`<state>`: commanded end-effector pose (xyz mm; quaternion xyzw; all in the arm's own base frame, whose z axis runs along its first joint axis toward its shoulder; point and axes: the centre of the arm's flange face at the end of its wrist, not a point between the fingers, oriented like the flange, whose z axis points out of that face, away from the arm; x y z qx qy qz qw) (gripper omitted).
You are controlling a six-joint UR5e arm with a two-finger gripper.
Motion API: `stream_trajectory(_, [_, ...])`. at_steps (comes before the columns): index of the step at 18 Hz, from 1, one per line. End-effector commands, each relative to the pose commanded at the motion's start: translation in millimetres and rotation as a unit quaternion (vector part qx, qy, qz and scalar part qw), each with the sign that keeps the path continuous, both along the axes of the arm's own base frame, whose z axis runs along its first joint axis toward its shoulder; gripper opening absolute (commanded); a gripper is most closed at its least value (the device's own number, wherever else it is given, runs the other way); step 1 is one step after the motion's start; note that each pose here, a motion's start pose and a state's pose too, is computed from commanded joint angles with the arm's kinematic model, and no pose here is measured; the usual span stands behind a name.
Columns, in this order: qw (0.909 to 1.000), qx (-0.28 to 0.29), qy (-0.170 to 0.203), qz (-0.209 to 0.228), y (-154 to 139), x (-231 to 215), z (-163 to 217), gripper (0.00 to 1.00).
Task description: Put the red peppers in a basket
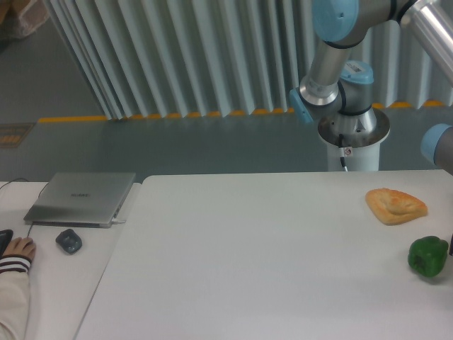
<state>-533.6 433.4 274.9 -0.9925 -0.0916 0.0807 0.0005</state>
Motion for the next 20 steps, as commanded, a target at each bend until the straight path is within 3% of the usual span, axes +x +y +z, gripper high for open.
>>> stream_trajectory(3, [1.0,-0.001,-0.002,0.0,-2,-1,-3,1.0])
stream_trajectory(7, [1.0,-0.002,-0.003,0.003,-4,-3,-2,0.57])
stream_trajectory(8, [1.0,0.0,-0.001,0.006,-4,-3,0,0.4])
stream_trajectory(16, [1.0,0.006,-0.005,-0.002,-5,7,29,0.36])
stream_trajectory(20, [0.9995,0.019,-0.025,-0.006,-5,15,42,0.36])
